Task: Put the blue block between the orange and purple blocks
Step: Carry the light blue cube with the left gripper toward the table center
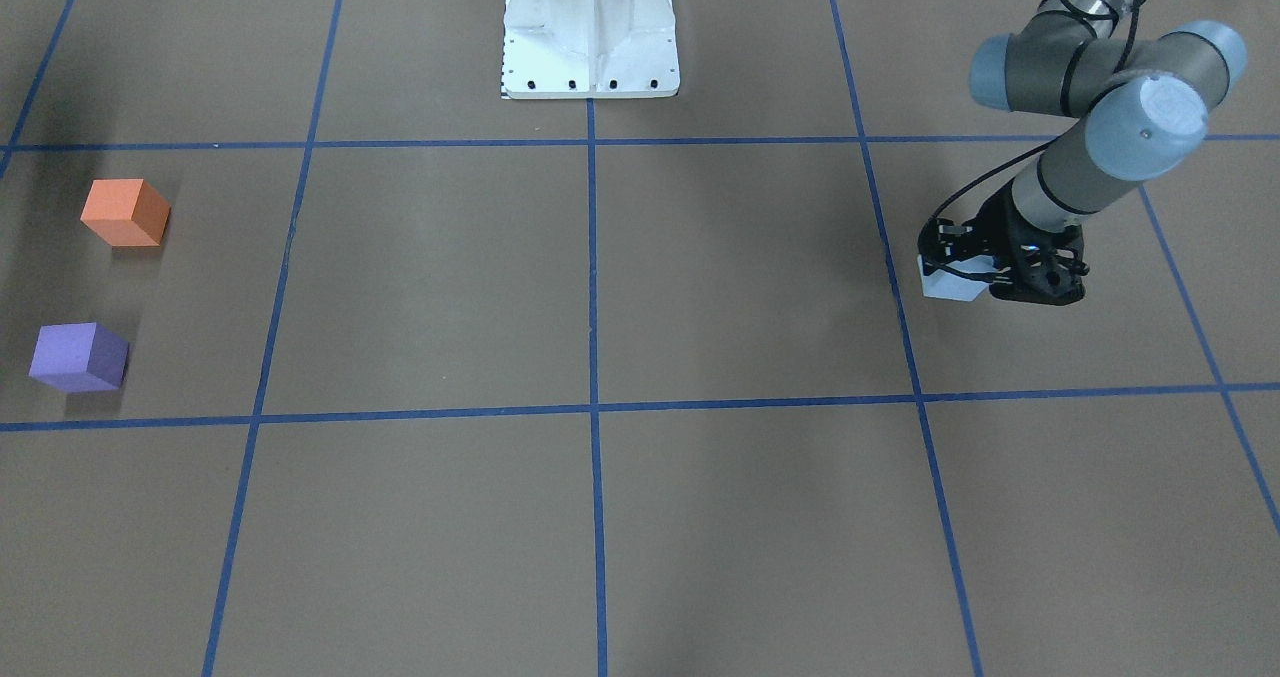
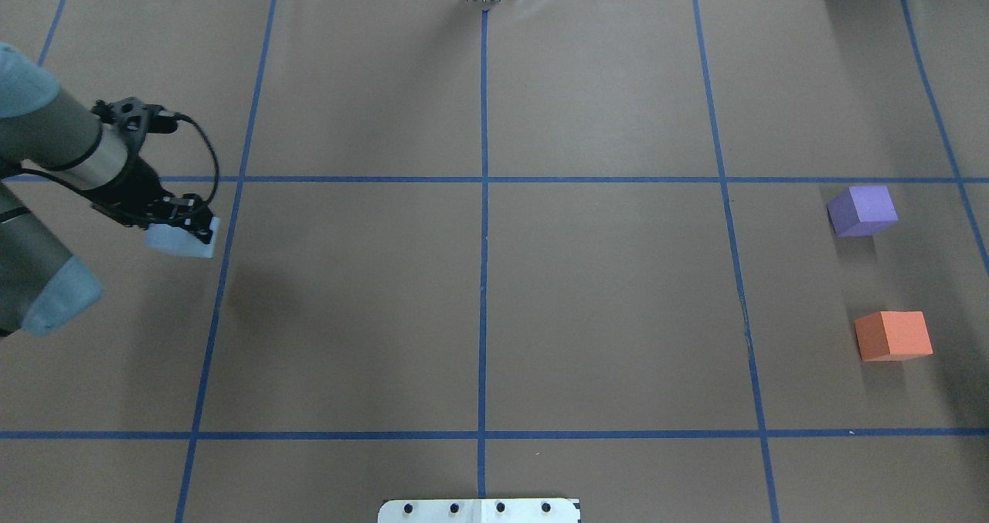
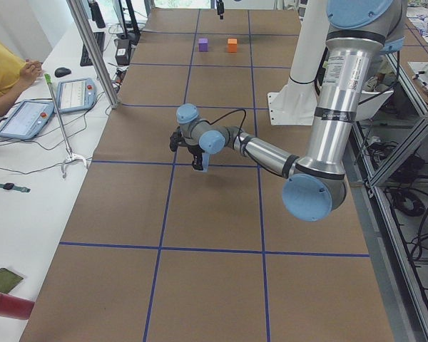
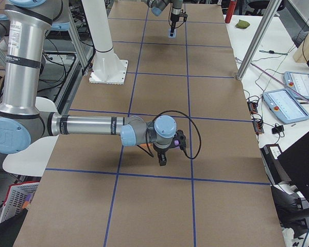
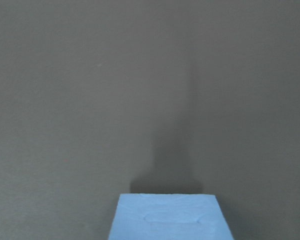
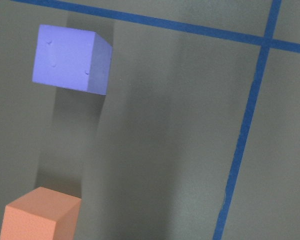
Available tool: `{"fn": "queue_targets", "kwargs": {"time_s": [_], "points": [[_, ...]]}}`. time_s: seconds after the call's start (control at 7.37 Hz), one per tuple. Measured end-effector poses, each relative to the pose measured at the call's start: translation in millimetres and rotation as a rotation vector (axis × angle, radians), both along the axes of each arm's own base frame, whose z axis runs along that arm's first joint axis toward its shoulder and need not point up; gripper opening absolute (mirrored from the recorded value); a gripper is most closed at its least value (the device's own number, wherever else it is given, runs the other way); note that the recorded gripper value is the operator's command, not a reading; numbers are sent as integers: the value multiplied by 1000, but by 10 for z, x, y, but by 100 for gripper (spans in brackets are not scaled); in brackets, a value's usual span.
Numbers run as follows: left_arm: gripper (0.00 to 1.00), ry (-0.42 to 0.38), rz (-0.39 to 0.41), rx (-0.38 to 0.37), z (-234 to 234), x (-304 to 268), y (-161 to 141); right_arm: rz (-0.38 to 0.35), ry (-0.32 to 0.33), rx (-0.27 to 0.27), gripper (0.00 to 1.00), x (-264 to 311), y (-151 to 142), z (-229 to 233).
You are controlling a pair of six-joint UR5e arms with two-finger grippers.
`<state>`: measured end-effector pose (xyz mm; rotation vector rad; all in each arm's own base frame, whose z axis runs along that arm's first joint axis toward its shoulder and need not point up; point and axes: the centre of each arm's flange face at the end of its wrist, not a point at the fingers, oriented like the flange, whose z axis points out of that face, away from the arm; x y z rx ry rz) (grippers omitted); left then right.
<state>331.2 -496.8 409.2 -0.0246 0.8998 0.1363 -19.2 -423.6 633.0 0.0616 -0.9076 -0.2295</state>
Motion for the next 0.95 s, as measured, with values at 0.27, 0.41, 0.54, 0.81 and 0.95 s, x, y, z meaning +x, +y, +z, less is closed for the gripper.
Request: {"fn": "queue_targets", "kwargs": {"time_s": [0.27, 0.41, 0.54, 0.81, 0.95], "points": [[0, 43, -25, -54, -1342, 1115, 263, -3, -18, 22, 100, -4, 13, -24], [0, 56, -51, -84, -2000, 1694, 450, -4, -21, 31, 100, -4, 18, -30], [0, 57, -69, -117, -2585, 2260, 556, -3, -21, 35, 100, -4, 16, -36], [0, 18, -91, -122, -3209, 3069, 680, -1, -20, 38, 100, -8, -5, -52], [0, -2, -98, -114, -3255, 3274, 707, -1, -20, 40, 100, -11, -13, -62]]}}
